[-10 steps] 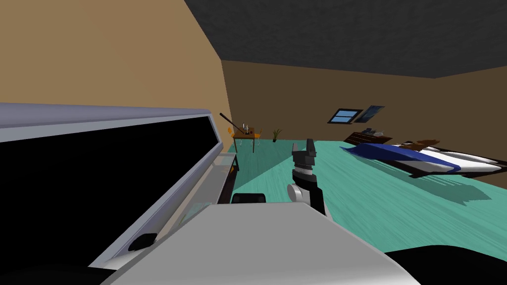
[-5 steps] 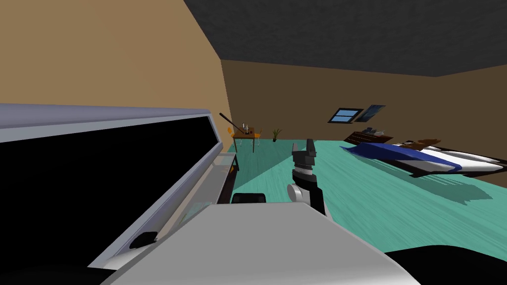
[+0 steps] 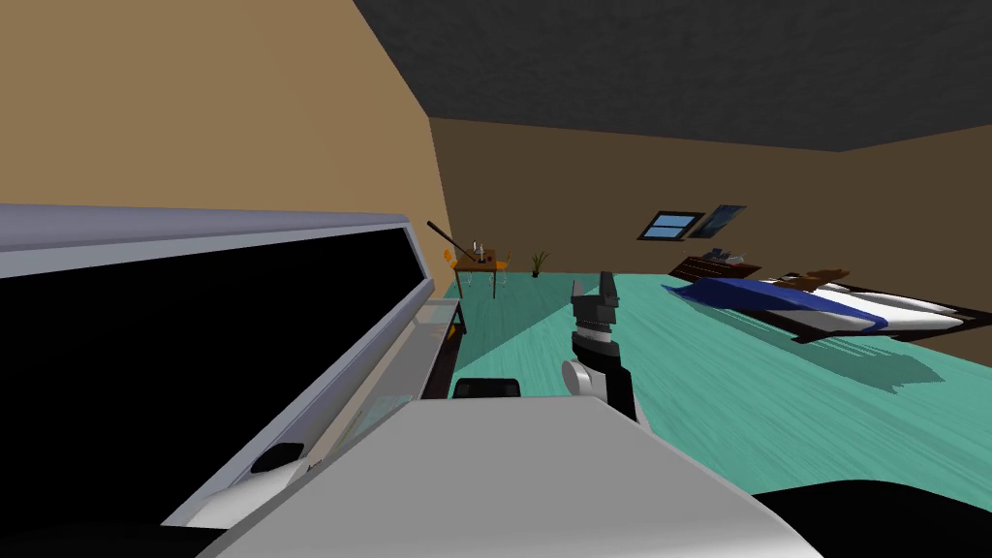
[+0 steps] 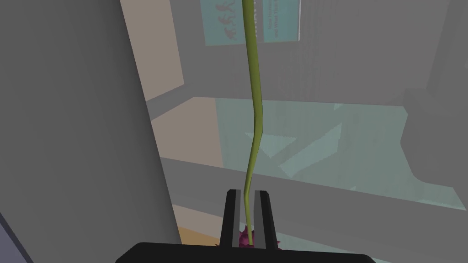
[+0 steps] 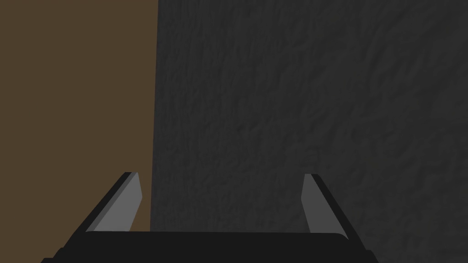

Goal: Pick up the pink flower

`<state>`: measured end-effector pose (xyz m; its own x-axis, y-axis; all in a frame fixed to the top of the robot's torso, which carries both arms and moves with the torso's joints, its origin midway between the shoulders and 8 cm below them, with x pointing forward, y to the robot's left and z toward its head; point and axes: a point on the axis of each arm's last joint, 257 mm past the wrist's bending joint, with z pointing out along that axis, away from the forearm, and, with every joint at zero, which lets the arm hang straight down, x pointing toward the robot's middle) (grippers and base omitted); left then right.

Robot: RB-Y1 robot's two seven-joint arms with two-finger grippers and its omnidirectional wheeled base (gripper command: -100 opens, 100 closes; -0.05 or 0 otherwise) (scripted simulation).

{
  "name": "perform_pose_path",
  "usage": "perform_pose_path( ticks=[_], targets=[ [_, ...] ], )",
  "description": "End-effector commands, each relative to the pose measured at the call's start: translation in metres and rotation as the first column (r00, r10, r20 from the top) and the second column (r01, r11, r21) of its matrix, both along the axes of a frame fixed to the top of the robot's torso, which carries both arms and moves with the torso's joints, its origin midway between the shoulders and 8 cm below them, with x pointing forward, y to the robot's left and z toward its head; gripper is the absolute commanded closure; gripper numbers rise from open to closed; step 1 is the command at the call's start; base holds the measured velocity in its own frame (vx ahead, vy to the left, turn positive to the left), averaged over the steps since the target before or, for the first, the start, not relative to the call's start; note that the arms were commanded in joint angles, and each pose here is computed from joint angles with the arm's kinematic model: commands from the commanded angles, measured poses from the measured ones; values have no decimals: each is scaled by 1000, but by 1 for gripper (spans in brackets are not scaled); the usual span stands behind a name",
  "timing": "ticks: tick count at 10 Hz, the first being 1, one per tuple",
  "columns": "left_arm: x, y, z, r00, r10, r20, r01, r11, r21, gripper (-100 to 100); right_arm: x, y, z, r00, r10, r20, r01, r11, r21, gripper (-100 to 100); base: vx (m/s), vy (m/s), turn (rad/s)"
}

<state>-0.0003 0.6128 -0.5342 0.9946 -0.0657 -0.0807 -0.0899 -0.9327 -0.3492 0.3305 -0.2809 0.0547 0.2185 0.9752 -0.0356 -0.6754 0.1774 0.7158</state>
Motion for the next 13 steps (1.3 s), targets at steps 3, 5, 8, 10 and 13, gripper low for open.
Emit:
perform_pose_path(
  ticks=[3,5,8,10,13],
  targets=[
    [10,22,10,1000,-5,2,5,1000,31,100,0,0,0,1000,0,0,0,1000,0,0,-20,-26,-21],
    [13,28,10,1000,2,-8,-2,999,34,100,0,0,0,1000,0,0,0,1000,0,0,-28,-37,-32],
    [15,38,14,1000,7,-14,-7,999,39,100,0,0,0,1000,0,0,0,1000,0,0,-17,-29,-21],
    [15,49,22,1000,14,-2,-14,998,54,100,0,0,0,1000,0,0,0,1000,0,0,-7,-9,1],
    [13,56,24,1000,26,-6,-26,998,49,100,0,0,0,1000,0,0,0,1000,0,0,-18,-29,-22]
  ],
)
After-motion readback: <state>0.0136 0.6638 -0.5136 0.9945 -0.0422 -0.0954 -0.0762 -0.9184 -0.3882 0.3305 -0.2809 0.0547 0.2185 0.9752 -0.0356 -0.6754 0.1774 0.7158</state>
